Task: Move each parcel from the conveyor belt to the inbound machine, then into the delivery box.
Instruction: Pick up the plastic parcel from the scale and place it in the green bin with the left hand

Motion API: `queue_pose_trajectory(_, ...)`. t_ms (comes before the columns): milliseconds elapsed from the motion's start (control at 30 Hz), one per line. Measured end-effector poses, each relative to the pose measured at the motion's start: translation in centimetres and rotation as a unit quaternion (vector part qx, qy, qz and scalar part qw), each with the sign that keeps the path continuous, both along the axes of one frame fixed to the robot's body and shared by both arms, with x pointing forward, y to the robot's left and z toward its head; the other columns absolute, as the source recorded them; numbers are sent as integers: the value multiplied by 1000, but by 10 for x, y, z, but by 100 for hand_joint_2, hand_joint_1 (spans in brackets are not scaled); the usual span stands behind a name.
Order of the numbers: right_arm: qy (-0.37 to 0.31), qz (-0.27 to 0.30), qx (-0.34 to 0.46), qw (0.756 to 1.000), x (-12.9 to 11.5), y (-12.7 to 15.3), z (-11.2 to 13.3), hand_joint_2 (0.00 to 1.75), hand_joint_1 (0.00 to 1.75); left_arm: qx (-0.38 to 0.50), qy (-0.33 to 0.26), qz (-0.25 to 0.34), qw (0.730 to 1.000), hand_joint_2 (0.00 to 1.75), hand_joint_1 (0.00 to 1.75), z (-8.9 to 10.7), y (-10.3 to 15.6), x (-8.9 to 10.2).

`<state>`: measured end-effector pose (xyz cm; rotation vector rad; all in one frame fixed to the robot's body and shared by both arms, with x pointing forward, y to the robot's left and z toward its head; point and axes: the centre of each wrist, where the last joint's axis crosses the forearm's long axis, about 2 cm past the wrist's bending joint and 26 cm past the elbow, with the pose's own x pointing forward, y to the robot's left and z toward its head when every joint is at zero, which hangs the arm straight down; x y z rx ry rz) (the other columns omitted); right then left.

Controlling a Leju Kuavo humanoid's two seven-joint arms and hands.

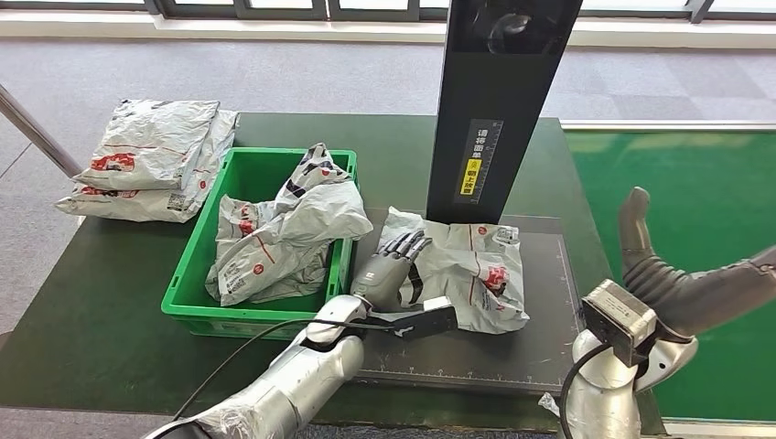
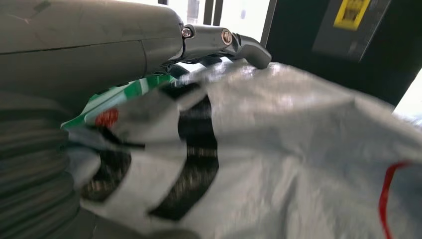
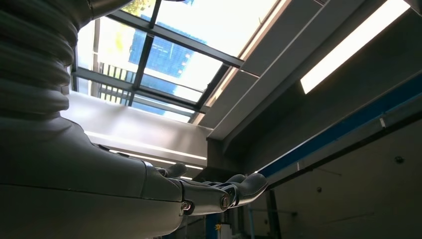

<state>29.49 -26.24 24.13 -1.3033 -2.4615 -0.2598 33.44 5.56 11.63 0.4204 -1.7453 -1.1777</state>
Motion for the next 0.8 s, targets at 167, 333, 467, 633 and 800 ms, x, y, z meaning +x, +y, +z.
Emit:
queue_pose_trajectory(167, -6, -2, 0, 1000, -1, -1, 3, 175, 0, 56, 17, 12, 998, 175, 175, -8, -4, -3)
queue_pose_trajectory(333, -8, -2, 2, 1000, -2, -1, 4, 175, 0, 105, 9, 21, 994, 175, 175, -9, -6, -3)
queue_pose_trajectory(467, -9, -2, 3, 1000, -2, -1, 4, 175, 0, 117, 4, 17, 993, 175, 175, -9, -6, -1)
queue_pose_trajectory(633, -9, -4, -1, 1000, -2, -1, 4, 175, 0, 135, 7, 18, 991, 175, 175, -10, -6, -2)
queue_pose_trajectory(800, -8, -5, -4, 1000, -2, -1, 4, 175, 0, 151, 1, 22, 988, 175, 175, -11, -7, -3)
